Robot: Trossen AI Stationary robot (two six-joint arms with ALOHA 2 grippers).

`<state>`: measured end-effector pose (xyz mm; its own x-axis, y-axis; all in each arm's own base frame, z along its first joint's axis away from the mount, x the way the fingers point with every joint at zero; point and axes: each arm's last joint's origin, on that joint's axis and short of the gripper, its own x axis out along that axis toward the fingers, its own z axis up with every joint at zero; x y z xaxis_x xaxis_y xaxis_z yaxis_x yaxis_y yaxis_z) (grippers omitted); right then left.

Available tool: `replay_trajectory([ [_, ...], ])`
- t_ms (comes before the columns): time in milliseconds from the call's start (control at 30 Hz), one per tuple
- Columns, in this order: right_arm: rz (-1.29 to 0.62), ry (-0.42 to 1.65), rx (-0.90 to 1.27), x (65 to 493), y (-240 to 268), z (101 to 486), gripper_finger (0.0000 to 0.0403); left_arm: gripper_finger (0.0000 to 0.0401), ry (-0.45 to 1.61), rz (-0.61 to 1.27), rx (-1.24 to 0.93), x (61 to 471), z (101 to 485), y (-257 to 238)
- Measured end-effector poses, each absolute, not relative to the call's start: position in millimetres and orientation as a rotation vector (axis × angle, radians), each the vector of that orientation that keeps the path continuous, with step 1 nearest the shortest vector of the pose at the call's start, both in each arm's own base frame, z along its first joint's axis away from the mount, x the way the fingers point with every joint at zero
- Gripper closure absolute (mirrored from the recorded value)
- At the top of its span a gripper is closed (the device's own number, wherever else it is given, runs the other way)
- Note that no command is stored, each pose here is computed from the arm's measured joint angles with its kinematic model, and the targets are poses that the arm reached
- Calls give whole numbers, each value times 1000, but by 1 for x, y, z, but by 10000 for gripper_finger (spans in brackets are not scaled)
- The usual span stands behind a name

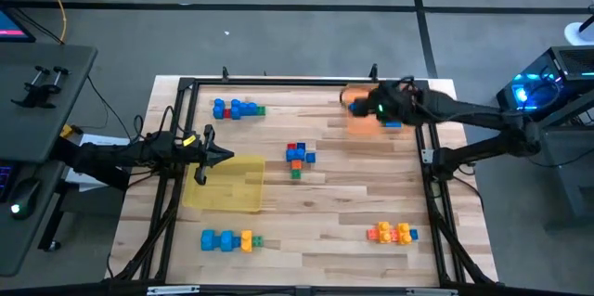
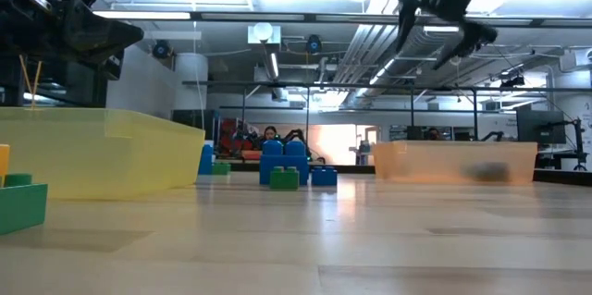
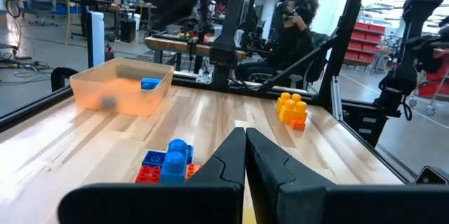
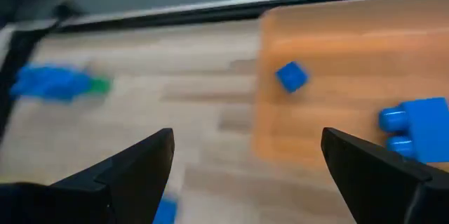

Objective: Sort blocks by size
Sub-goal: Put the small blue 4 stud game piece into the yellow bin

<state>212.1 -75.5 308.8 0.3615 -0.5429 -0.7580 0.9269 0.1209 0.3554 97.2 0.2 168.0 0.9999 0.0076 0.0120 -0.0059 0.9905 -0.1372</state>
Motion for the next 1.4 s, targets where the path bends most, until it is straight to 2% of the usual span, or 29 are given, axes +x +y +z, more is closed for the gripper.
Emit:
replay_trajectory([
  [133, -1189, 652, 966, 216, -126, 284, 46, 401, -12, 6, -138, 97, 168, 0],
  [333, -1160, 920, 1028, 219, -193, 224, 46, 401, -13, 6, -138, 97, 168, 0],
  [533, -1199, 940, 1127, 211, -237, 182, 66, 401, -13, 7, -138, 97, 168, 0],
  [700, -1212, 869, 1171, 215, -247, 173, 94, 401, -13, 6, -138, 97, 168, 0],
  [867, -1211, 814, 1179, 226, -243, 173, 101, 401, -13, 6, -138, 97, 168, 0],
  [1167, -1321, 874, 1168, 238, -233, 153, 101, 401, -12, 6, -138, 97, 168, 0],
  [1400, -1294, 973, 1139, 239, -230, 143, 101, 401, -12, 7, -138, 97, 168, 0],
])
